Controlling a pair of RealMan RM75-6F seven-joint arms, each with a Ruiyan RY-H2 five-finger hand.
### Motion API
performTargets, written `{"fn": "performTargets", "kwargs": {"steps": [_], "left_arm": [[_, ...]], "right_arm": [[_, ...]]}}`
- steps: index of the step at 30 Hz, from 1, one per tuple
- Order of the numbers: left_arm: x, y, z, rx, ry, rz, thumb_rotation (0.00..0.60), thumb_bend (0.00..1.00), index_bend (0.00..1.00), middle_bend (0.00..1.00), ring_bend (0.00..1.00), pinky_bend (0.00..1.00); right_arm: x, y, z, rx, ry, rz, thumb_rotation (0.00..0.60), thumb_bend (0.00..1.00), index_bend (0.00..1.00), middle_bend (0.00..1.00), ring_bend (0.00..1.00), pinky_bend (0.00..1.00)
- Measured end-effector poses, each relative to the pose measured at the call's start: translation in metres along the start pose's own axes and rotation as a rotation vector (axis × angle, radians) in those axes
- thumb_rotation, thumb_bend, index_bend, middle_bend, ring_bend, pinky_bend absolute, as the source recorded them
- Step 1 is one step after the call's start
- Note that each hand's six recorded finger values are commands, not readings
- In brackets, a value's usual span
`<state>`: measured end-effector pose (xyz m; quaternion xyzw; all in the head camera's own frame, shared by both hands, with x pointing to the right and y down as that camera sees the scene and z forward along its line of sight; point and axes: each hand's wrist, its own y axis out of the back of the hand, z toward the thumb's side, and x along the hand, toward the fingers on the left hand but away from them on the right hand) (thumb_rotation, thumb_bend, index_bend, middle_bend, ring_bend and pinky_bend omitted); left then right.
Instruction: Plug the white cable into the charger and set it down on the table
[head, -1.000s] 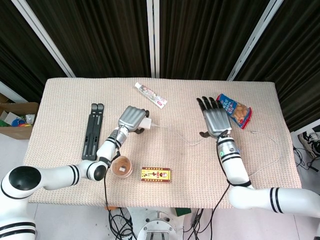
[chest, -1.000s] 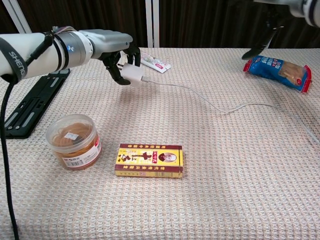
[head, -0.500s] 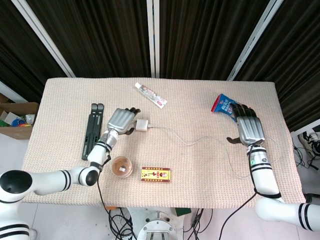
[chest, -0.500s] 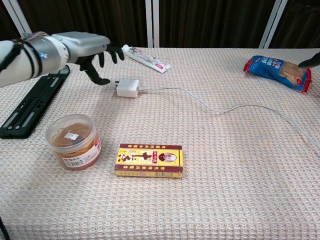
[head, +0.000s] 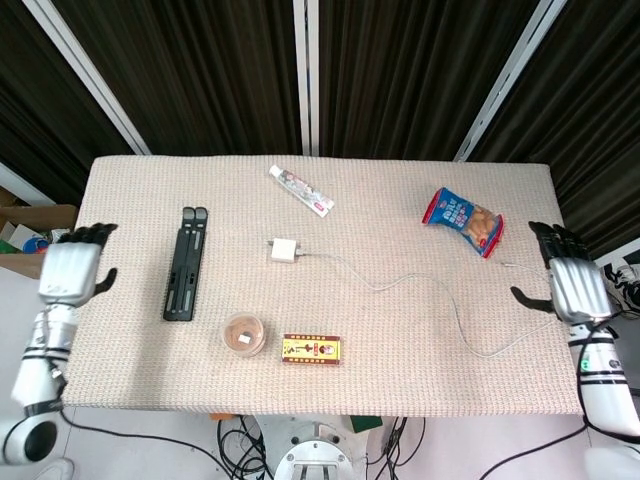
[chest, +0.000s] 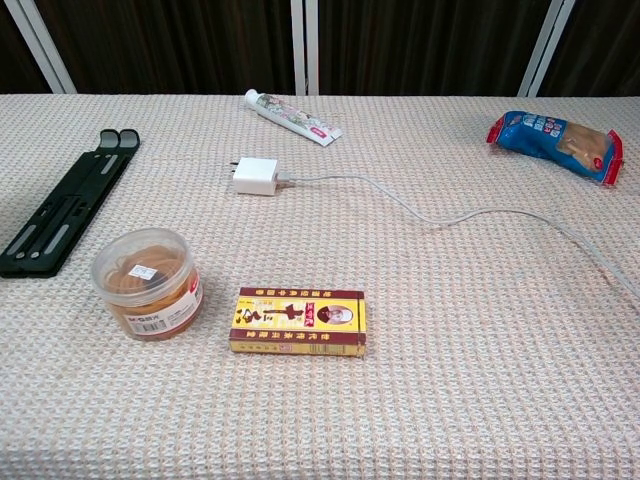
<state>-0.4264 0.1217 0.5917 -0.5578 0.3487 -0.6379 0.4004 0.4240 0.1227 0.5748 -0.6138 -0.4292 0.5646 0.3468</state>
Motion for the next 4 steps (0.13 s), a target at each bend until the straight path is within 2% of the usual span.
{"fn": "performTargets", "kwargs": {"steps": [4], "left_arm": [[-0.043,0.002,-0.028,-0.050,0.041,0.014,0.600,0.29,0.19,0.22,0.22,0.30]], "right_arm": [[0.027,0.005,-0.018,0.009,-0.026,-0.027,0.600,0.23,0.00,0.10,0.01,0.09]]}}
